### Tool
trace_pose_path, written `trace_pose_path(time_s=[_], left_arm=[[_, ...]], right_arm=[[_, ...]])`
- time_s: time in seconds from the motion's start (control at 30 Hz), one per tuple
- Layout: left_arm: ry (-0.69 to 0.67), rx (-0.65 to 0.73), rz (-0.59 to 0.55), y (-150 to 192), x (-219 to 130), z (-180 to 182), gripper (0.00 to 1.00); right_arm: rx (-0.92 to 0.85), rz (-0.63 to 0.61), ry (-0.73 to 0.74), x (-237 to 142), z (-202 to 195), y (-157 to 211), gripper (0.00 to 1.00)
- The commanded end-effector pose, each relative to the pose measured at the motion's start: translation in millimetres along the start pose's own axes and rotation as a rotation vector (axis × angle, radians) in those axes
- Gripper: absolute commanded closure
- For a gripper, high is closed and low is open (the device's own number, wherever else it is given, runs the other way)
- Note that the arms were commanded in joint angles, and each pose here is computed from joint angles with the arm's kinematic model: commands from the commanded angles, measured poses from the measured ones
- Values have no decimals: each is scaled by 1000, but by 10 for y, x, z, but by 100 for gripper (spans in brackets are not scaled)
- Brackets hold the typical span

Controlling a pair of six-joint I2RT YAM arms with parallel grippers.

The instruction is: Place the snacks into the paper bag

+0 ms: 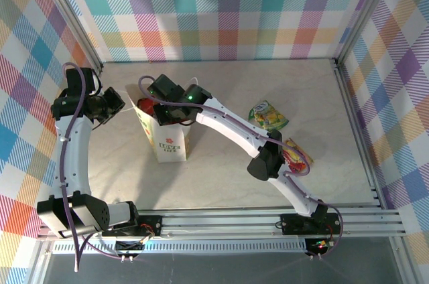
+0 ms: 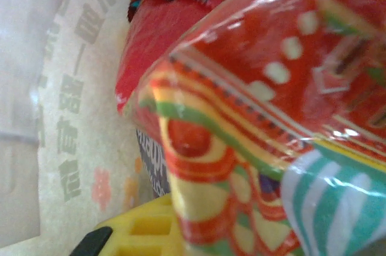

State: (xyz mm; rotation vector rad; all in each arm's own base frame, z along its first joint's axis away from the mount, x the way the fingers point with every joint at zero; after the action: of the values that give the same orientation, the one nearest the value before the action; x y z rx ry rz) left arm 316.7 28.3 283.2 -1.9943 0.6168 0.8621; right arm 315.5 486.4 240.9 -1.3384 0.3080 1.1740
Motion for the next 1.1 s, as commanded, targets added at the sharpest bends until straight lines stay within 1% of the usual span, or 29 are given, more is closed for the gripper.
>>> trace_pose_path(time_s=[0.0, 0.07, 0.2, 0.4, 0.6, 0.77, 0.9, 1.07], left_arm=[[-15, 12, 1, 14, -23, 54, 91], [-15, 11, 0, 14, -29, 54, 91], [-12, 17, -1, 18, -42, 48, 91], [17, 31, 16, 32, -54, -3, 91], [44, 59, 22, 33, -111, -86, 90], [52, 88, 31, 54, -126, -141, 90], [50, 116, 47, 93, -109, -185, 90], [42, 145, 52, 108, -115, -231, 90]], right_arm=[[-1, -175, 5, -534, -19, -431, 86], [10, -194, -27, -663, 29, -485, 81], [26, -236, -87, -956, 105, -588, 78], [52, -291, -133, -1358, 125, -680, 76], [58, -343, -105, -1693, 8, -718, 71], [61, -353, -50, -1799, -142, -659, 64], [63, -315, -63, -1739, -150, -568, 60], [64, -283, -62, -1638, -144, -520, 57]])
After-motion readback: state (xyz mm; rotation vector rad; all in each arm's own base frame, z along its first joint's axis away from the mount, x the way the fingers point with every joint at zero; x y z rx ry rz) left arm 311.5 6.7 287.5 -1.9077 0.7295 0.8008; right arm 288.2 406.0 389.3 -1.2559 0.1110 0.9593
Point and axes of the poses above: each hand's point on the last joint's axis, 136 mm out from that joint toward the fingers, its own x axis out along the fingers, its own z axis along the line the jaws close on, y = z × x, the point moved 2 cm from there along -x, back along the fingers, and after that the axes turned 9 degrees about x, right-handed, at the moved point
